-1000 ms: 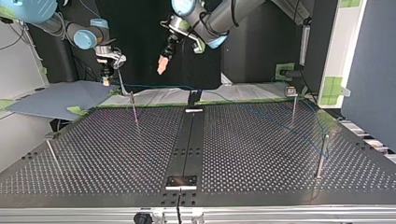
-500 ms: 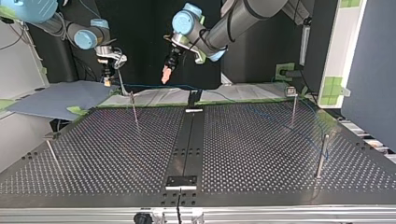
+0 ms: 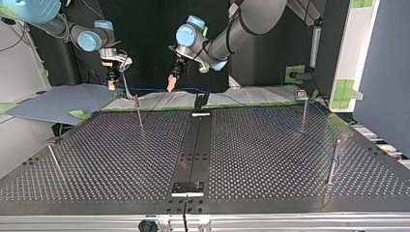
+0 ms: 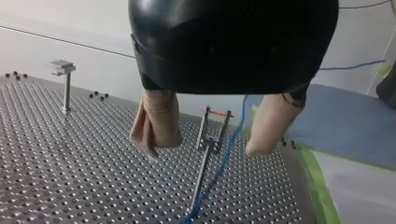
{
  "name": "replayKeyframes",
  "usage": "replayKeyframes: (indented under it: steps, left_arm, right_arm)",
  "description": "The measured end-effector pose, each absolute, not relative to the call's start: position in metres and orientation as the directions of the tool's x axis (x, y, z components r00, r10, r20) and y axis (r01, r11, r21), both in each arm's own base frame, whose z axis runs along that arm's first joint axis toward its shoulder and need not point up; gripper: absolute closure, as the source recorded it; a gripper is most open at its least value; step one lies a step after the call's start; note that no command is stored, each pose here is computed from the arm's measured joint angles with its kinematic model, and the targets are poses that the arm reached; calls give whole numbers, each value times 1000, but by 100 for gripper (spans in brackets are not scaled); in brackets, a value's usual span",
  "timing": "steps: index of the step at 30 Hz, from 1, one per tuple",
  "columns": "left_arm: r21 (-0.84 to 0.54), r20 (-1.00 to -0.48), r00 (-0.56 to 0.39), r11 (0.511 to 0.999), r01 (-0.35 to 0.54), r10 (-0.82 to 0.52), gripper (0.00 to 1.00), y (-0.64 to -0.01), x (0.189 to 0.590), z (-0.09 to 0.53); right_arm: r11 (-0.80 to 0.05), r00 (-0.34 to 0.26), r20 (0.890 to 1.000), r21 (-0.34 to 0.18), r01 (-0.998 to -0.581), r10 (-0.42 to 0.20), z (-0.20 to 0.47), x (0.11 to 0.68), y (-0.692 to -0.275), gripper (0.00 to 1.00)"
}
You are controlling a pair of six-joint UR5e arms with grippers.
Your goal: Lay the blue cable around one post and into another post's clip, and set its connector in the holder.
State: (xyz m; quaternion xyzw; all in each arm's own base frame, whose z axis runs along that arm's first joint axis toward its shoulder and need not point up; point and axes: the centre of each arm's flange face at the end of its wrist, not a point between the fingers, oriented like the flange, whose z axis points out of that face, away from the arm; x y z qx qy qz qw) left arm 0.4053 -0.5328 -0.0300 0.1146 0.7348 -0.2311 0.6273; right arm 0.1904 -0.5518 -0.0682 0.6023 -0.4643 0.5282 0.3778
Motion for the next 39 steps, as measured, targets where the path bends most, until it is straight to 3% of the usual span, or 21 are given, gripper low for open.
replayKeyframes:
  steps: [13, 30, 39]
  left_arm:
    - [-192, -977, -170, 889, 415, -132, 0, -543, 439, -76]
    - [-212, -977, -89, 924, 319, -194, 0, -550, 470, -60]
    - [-233, -972, -46, 922, 310, -230, 0, -551, 475, -55]
  right_arm:
    - [-289, 23, 987, -24, -957, -158, -68, 192, -551, 100]
    - [-241, 3, 987, -37, -970, -163, -68, 180, -557, 100]
    - [-215, 4, 987, -31, -976, -163, -64, 173, -569, 100]
